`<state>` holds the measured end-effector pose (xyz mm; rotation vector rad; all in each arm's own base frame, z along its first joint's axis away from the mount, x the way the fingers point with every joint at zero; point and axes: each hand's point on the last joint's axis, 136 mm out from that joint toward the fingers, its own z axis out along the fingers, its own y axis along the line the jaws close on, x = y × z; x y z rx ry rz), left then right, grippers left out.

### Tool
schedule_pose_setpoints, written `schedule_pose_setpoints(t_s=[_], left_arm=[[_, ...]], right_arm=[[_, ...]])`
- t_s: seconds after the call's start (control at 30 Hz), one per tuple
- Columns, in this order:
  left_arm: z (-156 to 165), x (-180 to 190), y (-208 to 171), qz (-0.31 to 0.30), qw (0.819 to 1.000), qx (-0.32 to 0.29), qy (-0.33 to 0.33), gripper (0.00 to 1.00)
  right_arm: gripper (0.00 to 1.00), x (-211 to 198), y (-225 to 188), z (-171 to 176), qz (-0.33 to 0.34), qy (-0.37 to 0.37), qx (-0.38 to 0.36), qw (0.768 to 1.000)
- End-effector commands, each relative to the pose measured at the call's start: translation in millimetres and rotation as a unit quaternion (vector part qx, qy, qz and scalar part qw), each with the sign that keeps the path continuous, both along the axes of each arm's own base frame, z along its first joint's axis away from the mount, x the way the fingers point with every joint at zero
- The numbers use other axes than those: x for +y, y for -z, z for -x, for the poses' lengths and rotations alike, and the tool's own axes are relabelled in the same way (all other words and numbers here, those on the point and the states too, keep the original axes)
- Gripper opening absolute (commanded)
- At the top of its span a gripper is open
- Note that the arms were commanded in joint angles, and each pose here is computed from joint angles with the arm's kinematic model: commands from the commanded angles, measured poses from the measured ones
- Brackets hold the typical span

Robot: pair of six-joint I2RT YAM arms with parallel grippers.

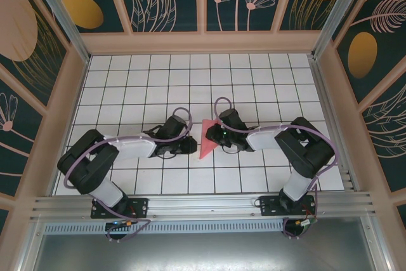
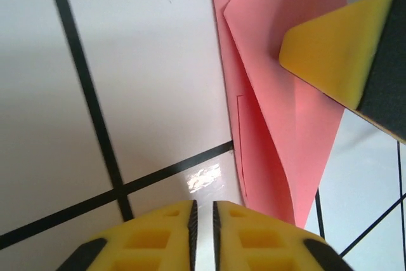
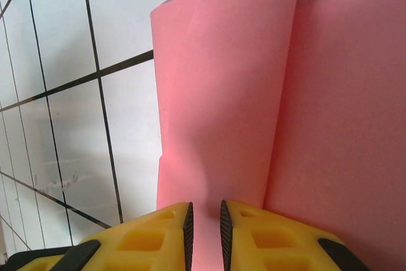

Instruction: Fold a paper plane with a square sheet of paper (pick it up from the middle)

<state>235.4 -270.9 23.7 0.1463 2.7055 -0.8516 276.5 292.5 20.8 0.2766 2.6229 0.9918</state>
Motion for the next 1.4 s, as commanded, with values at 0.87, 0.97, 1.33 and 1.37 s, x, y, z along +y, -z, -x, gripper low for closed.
schedule_pose_setpoints(t_s=[0.87,0.97,1.33,1.37], left_arm=[[12.5,-51.9,-23.4,0.149,0.985,0.043,0.07,0.15],[9.9,-49.2,-17.0,0.127,0.989,0.041,0.069,0.17],[15.5,-33.7,11.4,0.081,0.994,0.056,0.056,0.16],[16.8,-31.8,13.8,0.077,0.994,0.058,0.055,0.16]], right_arm=[[0.23,-21.6,38.9,13.8,0.068,0.016,0.05,0.996],[0.23,-21.8,39.2,13.9,0.069,0.015,0.051,0.996],[0.23,-21.9,40.5,14.9,0.071,0.013,0.053,0.996],[0.23,-22.0,40.2,14.7,0.07,0.013,0.053,0.996]])
